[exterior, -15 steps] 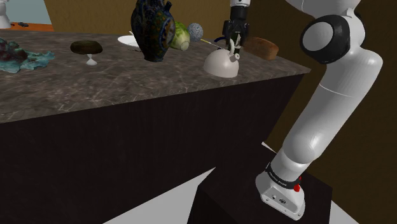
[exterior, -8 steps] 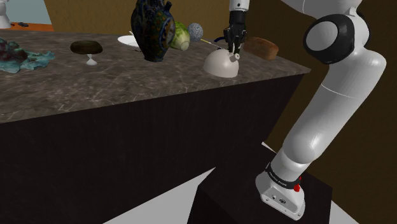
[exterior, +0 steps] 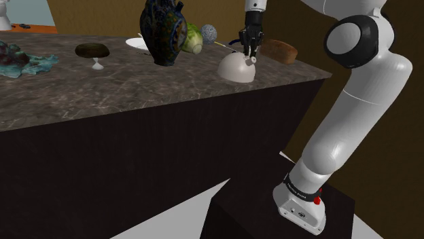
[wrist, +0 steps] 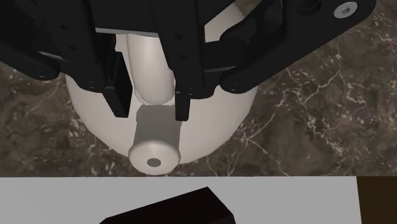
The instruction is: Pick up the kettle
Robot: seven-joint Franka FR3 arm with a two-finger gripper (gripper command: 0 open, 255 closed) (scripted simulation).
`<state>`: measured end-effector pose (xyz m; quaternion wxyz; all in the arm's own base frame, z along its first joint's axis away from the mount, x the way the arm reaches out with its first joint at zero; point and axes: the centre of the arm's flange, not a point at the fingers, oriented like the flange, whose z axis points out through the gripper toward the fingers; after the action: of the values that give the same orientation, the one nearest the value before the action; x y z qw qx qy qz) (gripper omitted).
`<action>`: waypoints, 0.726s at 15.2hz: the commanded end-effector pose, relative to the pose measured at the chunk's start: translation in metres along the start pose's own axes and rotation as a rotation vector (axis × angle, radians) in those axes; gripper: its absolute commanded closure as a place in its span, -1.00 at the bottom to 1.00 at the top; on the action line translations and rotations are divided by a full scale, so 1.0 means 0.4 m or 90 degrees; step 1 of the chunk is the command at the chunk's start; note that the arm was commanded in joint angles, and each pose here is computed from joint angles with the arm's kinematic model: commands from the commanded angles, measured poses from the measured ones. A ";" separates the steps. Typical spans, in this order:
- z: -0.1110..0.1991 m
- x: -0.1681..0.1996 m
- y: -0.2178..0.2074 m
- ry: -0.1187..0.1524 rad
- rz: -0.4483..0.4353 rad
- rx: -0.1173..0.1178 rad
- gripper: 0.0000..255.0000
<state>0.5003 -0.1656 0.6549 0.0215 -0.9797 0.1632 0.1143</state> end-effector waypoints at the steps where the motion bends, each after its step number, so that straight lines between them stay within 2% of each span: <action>1: -0.019 -0.004 -0.001 0.000 0.000 0.000 1.00; 11: -0.147 -0.034 -0.001 0.000 0.000 0.000 1.00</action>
<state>0.5015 -0.1666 0.7094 0.0215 -0.9796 0.1632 0.1149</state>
